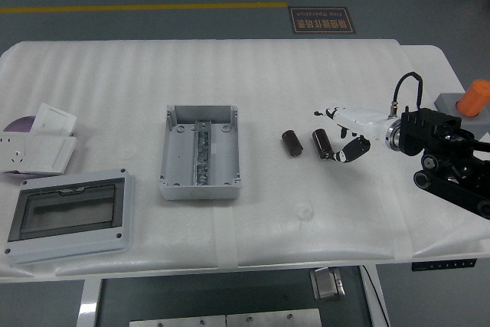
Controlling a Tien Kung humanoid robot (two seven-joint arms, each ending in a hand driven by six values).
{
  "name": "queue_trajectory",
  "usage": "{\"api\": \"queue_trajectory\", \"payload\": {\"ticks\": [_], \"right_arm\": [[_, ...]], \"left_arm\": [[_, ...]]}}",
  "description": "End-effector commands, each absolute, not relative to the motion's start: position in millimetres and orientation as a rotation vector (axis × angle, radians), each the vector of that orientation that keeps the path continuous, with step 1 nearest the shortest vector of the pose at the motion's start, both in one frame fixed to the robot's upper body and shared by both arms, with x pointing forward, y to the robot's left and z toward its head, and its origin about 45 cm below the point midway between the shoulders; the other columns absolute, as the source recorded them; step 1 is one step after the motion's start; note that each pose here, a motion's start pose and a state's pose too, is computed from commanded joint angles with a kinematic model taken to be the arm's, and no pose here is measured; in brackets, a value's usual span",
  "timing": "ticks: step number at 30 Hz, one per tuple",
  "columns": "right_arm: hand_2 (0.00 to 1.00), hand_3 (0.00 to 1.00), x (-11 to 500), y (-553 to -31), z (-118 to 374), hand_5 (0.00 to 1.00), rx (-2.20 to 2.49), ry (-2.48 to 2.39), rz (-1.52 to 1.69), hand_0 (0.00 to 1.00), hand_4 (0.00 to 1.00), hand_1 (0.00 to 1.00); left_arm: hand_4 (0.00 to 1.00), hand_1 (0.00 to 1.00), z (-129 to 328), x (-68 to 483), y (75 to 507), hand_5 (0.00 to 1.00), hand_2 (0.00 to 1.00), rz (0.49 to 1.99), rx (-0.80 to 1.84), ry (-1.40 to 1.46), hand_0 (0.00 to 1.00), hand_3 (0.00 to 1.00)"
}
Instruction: Pick up the battery,place it into the box
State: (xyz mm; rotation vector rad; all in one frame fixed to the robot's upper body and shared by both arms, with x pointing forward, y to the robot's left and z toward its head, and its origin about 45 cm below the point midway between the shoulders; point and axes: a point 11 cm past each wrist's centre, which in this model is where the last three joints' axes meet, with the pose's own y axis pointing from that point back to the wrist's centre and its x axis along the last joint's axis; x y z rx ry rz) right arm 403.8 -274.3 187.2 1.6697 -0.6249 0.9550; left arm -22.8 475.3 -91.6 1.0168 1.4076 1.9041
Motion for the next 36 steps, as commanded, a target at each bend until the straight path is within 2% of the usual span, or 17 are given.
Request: {"api": "queue_trajectory", "payload": {"ticks": [17,18,23,24,29,30,35,36], "right_arm": [[0.974,0.998,413,-281,168,0.239,1.622,-0.601,0.921,0.493,0.799,0.580],[0.937,0.998,413,-280,168,0.248,1.624,-0.605,0.919,0.484,0.788,0.580],[0.937,0.998,415,-280,165,0.248,1.629,-0.624,0.911,0.484,0.788,0.580],[0.889,0.998,415,-280,165,0.231,1.631,-0.627,0.909,0.478,0.696,0.580],[0.889,0.998,414,-276,162,0.231,1.648,-0.635,0.896,0.478,0.696,0.580],[0.824,0.955,413,-275,161,0.162,1.651,-0.636,0.894,0.459,0.530,0.580],[0.824,0.955,410,-271,158,0.162,1.671,-0.638,0.878,0.459,0.530,0.580],[0.794,0.863,410,-270,157,0.149,1.675,-0.637,0.876,0.450,0.468,0.580]], "left_arm": [[0.667,0.665,-89,-11,481,0.304,0.606,1.908,1.020,1.374,0.625,0.621],[0.667,0.665,-89,-10,481,0.303,0.606,1.908,1.019,1.372,0.624,0.623],[0.667,0.665,-89,-8,482,0.303,0.606,1.906,1.018,1.367,0.624,0.623],[0.666,0.665,-89,-9,482,0.305,0.606,1.905,1.019,1.369,0.624,0.621],[0.666,0.665,-89,-11,482,0.305,0.606,1.903,1.022,1.374,0.624,0.621],[0.667,0.665,-89,-10,482,0.307,0.606,1.904,1.021,1.374,0.625,0.621],[0.667,0.665,-89,-8,481,0.307,0.606,1.905,1.015,1.371,0.625,0.621],[0.668,0.665,-89,-8,481,0.308,0.607,1.905,1.015,1.370,0.624,0.620]]}}
